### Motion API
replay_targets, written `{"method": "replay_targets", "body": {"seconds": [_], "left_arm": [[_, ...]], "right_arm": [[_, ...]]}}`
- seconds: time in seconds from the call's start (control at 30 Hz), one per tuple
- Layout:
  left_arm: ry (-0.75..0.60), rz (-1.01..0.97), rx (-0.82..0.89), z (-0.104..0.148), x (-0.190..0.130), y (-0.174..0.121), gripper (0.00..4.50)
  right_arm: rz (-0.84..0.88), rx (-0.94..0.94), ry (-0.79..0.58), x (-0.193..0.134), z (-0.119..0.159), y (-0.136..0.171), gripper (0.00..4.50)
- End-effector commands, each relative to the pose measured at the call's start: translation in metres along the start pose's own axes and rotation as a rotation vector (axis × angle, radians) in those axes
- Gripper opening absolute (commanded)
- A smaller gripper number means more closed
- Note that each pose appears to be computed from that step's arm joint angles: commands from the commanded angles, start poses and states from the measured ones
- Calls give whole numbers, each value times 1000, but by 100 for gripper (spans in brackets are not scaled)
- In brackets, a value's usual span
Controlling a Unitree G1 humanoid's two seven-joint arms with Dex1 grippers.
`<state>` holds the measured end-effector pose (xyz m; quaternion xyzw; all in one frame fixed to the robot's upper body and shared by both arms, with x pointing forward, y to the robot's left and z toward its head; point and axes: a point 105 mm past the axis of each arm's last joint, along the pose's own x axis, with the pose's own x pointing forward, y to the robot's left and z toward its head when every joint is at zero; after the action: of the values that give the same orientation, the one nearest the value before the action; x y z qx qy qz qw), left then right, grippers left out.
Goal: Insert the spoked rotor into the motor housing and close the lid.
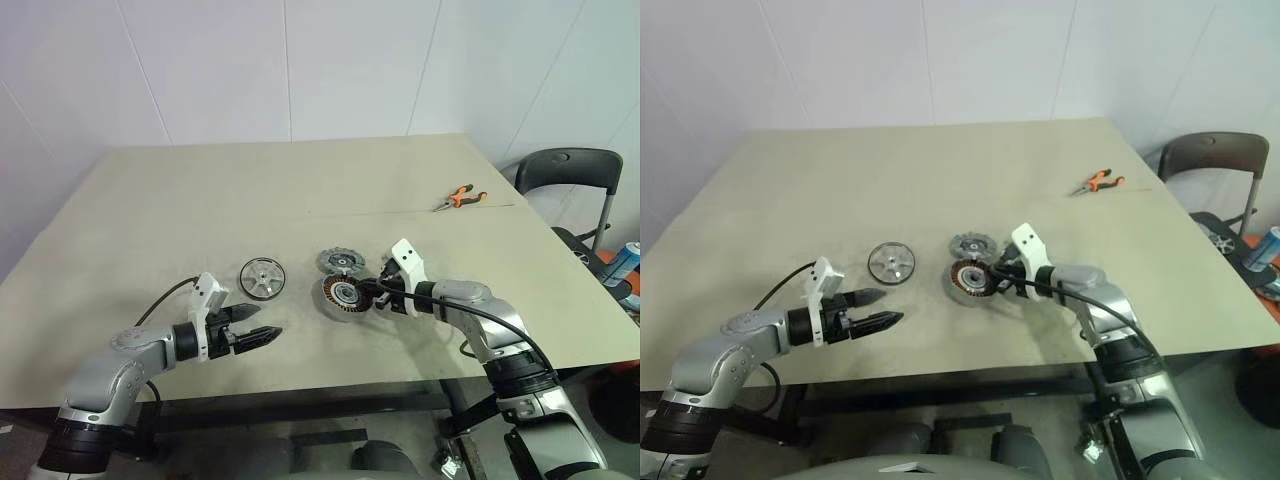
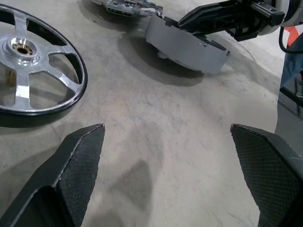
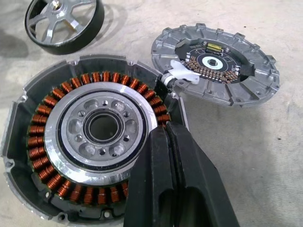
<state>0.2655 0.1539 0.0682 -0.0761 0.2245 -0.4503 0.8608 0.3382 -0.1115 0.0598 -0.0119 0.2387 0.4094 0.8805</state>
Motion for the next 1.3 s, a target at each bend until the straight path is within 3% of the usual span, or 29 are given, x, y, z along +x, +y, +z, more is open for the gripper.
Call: {"method": "replay_targets", "body": {"seconds": [0.03, 0.53, 0.67, 0.73, 0.83, 1.3], "left_arm": [[-25, -2, 36, 11, 0, 0, 450], [-32, 6, 31, 11, 1, -2, 450], [-47, 34, 52, 14, 1, 1, 450], [-97, 184, 106, 24, -2, 24, 450], [-164, 309, 88, 36, -9, 48, 450], [-209, 343, 0, 49, -36, 50, 450]], "right_arm": [[47, 16, -72, 1, 19, 10, 2], [67, -35, -107, 3, 40, 14, 2], [-33, 95, -225, -7, 65, -12, 2], [-70, 154, -254, -20, 71, -29, 2], [-89, 153, -192, -30, 57, -38, 2], [-89, 134, -109, -18, 27, -19, 2]]}}
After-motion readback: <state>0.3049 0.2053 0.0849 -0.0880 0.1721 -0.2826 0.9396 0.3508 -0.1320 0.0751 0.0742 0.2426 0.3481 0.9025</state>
